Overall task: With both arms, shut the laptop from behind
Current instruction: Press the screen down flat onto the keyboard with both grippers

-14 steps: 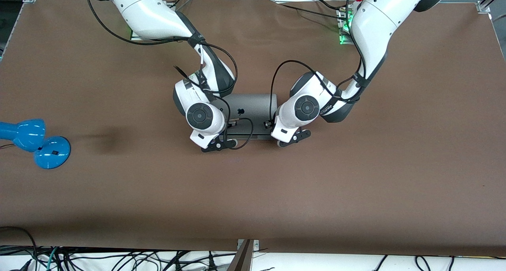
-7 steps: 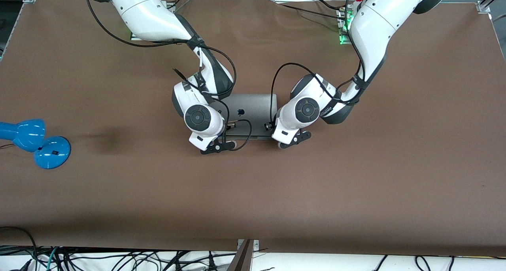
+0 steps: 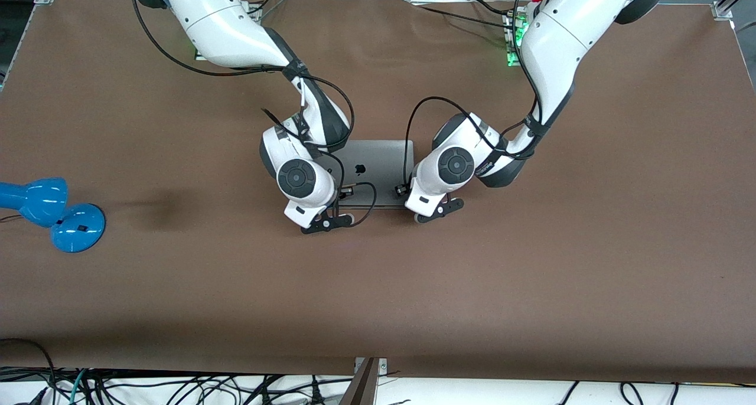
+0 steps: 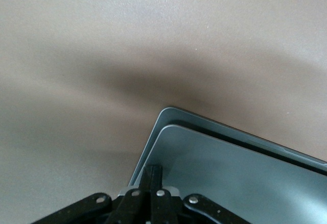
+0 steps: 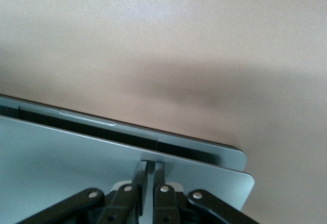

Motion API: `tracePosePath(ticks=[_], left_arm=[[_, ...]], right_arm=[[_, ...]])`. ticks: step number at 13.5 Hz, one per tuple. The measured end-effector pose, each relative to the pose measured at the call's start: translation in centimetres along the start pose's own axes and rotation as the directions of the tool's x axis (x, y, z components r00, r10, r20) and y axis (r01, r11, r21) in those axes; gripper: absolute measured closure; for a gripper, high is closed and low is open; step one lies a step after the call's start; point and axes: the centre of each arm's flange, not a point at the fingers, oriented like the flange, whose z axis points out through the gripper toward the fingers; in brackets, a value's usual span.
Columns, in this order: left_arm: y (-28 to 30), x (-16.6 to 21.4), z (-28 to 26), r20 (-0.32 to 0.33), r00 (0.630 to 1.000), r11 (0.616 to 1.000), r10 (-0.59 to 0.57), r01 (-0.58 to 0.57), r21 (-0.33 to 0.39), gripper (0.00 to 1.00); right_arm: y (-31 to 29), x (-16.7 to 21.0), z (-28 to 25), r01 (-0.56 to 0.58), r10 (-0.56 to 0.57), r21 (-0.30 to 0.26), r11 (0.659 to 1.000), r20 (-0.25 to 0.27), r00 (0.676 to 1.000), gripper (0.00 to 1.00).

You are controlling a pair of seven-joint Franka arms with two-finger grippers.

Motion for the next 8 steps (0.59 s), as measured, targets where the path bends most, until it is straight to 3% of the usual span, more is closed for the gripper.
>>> tracePosePath(ticks=[8], left_arm=[[-0.07, 0.18, 1.0, -0.01, 1.0, 1.0, 0.0, 0.0, 0.009, 0.99]], right_arm=[[0.2, 0.26, 0.33, 0.017, -0.017, 0.001, 1.0, -0.011, 1.0, 0.88]])
